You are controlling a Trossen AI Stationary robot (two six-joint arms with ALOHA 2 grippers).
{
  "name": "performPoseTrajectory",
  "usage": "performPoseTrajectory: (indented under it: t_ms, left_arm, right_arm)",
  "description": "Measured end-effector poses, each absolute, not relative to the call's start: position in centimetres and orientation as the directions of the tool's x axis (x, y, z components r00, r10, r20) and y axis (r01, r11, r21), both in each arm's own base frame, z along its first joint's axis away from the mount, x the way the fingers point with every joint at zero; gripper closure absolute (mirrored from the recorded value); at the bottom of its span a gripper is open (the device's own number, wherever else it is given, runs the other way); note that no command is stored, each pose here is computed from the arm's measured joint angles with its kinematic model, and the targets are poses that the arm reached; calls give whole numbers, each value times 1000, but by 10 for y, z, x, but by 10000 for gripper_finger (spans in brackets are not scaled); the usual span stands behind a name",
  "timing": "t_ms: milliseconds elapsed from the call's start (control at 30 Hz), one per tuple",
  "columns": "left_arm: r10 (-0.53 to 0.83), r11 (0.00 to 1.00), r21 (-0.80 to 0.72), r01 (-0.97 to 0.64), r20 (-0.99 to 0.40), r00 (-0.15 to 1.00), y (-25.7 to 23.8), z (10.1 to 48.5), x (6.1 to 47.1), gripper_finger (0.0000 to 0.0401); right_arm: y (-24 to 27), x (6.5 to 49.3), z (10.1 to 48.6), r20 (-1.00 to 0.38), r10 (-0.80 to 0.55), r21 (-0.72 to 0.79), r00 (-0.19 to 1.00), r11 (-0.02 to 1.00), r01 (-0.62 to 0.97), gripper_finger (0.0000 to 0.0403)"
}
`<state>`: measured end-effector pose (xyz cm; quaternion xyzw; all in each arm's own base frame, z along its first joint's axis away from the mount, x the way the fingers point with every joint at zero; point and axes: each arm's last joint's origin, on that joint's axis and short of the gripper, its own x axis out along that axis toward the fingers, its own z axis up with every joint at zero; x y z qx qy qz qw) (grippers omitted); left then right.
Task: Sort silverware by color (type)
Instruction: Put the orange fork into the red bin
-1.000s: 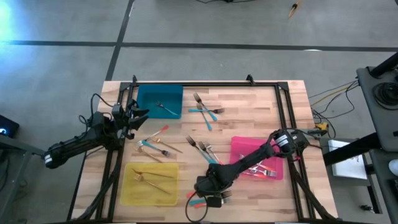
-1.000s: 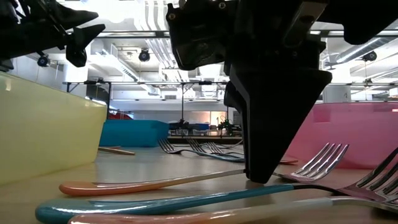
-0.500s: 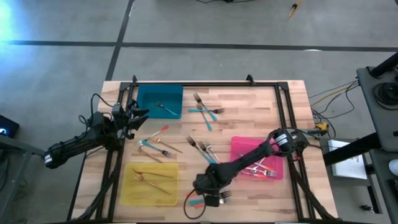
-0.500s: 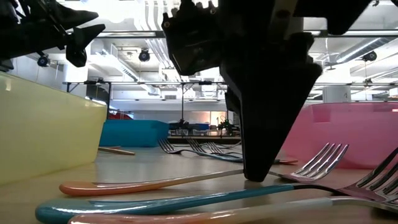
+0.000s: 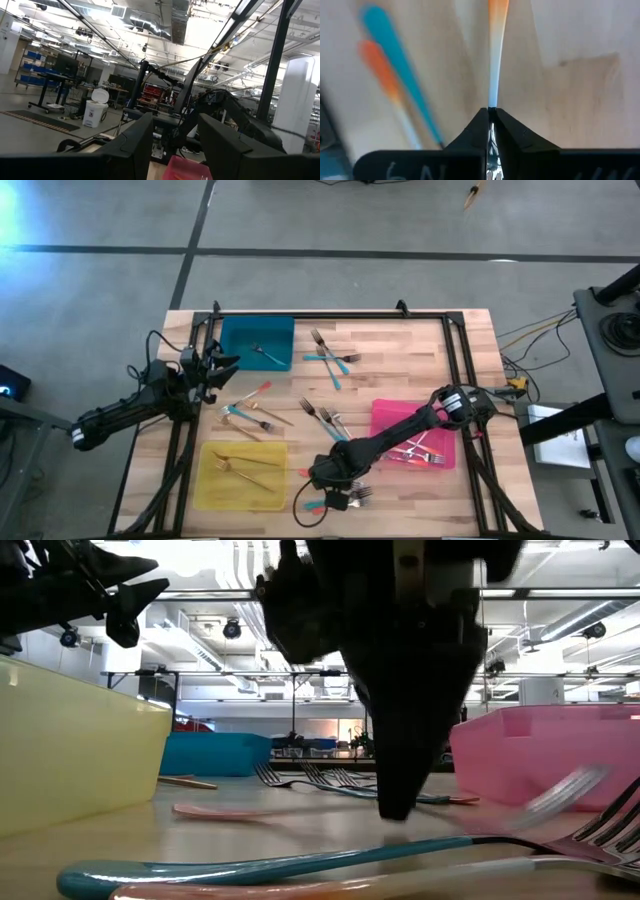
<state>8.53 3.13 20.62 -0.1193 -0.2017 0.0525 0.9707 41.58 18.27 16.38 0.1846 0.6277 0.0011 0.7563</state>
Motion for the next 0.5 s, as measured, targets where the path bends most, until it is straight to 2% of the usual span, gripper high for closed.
performPoseTrajectory:
  t_ms: [267, 367, 500]
  left_arm:
    - [150, 966, -253, -54, 377, 914, 31, 206, 85, 260]
    - [150, 966, -254, -55, 375, 915, 31, 206, 85, 260]
    - [151, 965, -255, -55, 373, 915, 31, 206, 86, 260]
  right_arm:
    - [175, 400, 249, -883, 272, 351, 382, 924, 154, 393]
    - [165, 381, 282, -881, 226, 291, 416, 952, 100, 392]
    - [148, 348, 316, -902, 97, 141, 422, 987, 75, 392]
